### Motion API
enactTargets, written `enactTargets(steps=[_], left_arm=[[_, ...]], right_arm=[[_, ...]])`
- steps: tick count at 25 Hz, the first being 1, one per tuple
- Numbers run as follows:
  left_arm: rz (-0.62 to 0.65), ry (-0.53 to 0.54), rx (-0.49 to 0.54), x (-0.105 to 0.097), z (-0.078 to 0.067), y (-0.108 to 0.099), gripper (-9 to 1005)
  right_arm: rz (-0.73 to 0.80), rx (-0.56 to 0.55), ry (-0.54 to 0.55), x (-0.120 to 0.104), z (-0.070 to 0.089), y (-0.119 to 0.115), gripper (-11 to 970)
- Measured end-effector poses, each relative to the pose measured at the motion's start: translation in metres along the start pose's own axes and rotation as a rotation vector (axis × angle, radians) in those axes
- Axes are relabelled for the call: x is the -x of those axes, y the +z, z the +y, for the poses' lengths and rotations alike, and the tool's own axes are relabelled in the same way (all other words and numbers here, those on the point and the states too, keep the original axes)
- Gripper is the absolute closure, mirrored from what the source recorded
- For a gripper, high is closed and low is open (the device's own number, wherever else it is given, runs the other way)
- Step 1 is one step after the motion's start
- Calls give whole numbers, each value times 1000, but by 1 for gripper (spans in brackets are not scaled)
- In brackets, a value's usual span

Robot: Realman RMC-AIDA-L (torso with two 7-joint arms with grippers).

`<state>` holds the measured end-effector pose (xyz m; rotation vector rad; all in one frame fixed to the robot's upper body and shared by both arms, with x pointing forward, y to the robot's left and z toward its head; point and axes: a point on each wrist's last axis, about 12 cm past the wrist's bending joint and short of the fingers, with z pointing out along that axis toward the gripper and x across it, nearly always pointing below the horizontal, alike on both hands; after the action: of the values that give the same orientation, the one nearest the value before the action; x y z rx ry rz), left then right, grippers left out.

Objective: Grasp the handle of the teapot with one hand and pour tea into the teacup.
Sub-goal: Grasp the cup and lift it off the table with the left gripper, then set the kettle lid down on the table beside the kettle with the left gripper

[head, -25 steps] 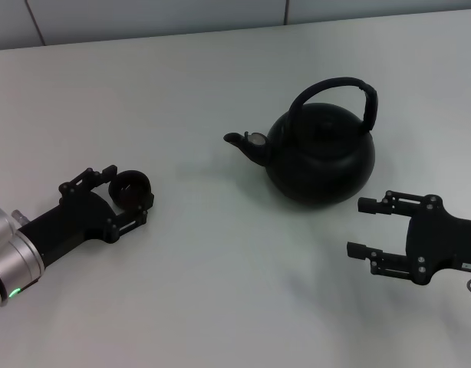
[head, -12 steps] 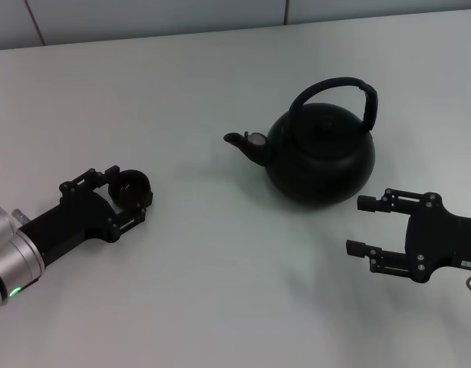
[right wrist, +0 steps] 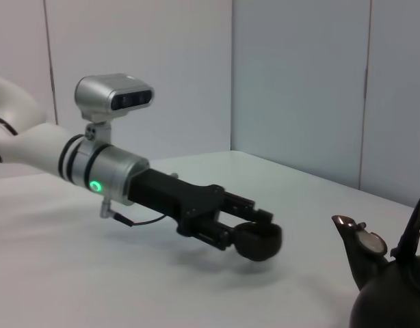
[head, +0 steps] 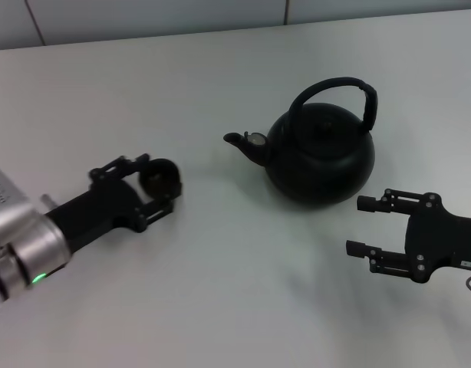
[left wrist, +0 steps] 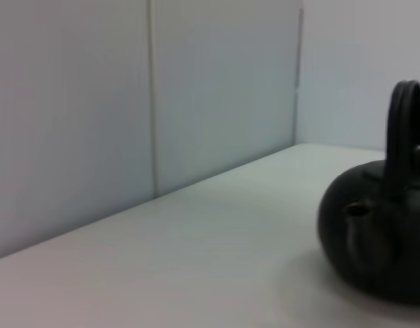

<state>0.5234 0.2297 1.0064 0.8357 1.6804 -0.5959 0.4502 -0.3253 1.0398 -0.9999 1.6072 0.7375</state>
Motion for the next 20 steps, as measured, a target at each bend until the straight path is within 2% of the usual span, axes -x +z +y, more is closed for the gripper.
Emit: enactTargets(steps=[4,9,20], left_arm=[[-16,-3,-55,12,-6,19,296],[-14,18,-89,17,-14,32,291],[9,43,-85,14,-19,35,280]], right_arm=[[0,-2,4,-1,1,-1,341],[0,-4,6,-2,2,-1,343],[-3,-4,4,-1,2,-1,347]])
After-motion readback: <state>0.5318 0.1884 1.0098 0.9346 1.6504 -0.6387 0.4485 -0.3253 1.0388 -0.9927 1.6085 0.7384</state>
